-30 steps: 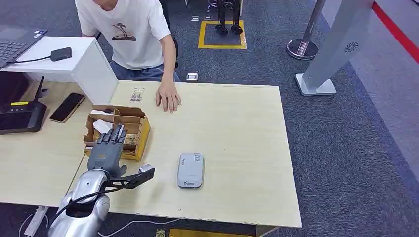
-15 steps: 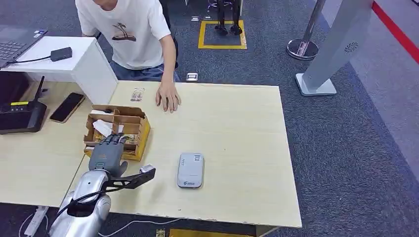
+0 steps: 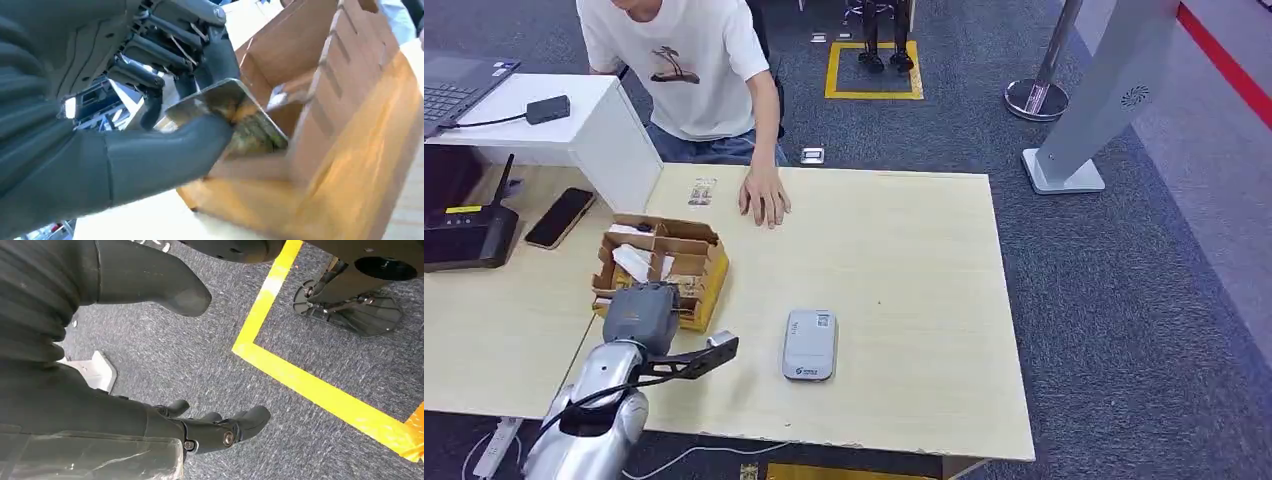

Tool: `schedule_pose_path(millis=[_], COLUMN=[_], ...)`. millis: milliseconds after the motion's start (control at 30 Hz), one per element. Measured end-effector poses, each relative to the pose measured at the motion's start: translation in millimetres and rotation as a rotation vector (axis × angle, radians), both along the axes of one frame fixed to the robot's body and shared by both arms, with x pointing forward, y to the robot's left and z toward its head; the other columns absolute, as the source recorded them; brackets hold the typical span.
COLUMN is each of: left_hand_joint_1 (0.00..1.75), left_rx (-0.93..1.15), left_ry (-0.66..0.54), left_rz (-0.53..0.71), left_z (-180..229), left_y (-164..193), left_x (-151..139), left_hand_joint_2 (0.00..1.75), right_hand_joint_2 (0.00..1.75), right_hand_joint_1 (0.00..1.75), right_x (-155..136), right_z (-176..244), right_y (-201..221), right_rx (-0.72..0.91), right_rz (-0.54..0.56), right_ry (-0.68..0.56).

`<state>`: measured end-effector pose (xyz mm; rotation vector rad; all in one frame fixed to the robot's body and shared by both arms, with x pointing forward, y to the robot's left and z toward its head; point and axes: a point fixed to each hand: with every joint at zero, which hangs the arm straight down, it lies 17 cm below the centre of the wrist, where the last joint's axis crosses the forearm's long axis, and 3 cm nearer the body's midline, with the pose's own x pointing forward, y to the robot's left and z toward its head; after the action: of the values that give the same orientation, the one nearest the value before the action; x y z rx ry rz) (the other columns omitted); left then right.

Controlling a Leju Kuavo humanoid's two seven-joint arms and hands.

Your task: Pass the card to the sensor for recognition and then transmit it.

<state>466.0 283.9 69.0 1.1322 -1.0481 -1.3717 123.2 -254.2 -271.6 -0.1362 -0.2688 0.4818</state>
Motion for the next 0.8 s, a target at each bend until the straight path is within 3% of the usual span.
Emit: schedule_pose_path(millis=[800], left_hand_joint_1=[1.75], left_rx=[-0.005], left_ry=[-0.016], left_rz=[-0.004], left_z=[3.6], left_y=[0.7], left_x=[1.7], left_hand_joint_2=[1.75], right_hand_joint_2=[1.75], right_hand_joint_1=[0.00], right_x=[-0.2], right_z=[0.0], right_y=[0.8], right_rx=[0.001], right_rz=[0.008], right_ry=[0.000])
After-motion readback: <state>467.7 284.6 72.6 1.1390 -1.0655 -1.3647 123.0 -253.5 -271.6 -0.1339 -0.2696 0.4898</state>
